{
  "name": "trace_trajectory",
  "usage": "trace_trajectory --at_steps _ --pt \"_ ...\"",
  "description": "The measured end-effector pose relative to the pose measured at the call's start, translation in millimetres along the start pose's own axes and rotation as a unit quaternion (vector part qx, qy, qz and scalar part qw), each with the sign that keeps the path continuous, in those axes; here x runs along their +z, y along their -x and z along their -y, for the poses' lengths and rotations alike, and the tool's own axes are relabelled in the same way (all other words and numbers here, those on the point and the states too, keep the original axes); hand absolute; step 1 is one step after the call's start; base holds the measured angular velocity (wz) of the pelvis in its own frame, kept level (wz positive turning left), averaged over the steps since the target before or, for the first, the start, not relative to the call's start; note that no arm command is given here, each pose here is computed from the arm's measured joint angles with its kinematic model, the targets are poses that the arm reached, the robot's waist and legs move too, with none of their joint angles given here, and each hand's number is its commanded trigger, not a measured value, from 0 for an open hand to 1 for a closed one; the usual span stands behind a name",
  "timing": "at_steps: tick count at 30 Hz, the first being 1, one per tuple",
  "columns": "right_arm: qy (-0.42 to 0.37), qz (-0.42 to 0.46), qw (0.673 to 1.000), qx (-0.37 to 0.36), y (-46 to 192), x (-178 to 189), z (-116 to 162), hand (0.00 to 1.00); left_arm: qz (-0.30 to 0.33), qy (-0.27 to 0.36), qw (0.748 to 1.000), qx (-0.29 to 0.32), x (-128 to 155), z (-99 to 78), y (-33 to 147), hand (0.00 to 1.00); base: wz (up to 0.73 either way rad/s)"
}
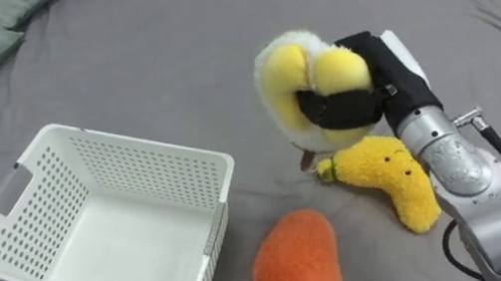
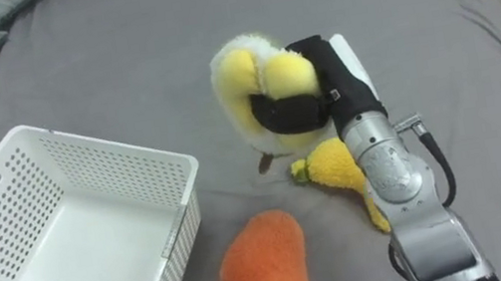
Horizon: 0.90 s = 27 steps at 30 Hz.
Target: Collect toys from the bed
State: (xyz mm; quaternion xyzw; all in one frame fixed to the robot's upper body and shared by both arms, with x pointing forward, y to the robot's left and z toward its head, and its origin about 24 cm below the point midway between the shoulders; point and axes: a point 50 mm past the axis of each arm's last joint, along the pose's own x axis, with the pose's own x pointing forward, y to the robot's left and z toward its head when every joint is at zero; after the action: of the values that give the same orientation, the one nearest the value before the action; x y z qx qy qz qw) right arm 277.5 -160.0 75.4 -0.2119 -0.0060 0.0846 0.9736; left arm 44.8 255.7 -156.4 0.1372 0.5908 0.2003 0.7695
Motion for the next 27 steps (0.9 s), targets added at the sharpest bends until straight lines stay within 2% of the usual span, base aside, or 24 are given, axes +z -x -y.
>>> trace_trajectory --at_steps 3,12,27 --pt "0.01 0.005 1.0 0.001 -1 3 -1 1.0 0.009 -0.004 1.0 0.0 6 0.4 -0.8 0.0 0.01" --pt "0.03 0.055 0.997 0.049 -12 33 -30 1.0 0.011 -0.008 1.0 -0.001 10 -3.8 -2.4 0.0 0.16" --pt "0.041 0.063 0.991 0.11 -12 40 -56 1.0 0.038 -0.001 0.999 0.0 29 -2.6 -2.2 0.0 0.1"
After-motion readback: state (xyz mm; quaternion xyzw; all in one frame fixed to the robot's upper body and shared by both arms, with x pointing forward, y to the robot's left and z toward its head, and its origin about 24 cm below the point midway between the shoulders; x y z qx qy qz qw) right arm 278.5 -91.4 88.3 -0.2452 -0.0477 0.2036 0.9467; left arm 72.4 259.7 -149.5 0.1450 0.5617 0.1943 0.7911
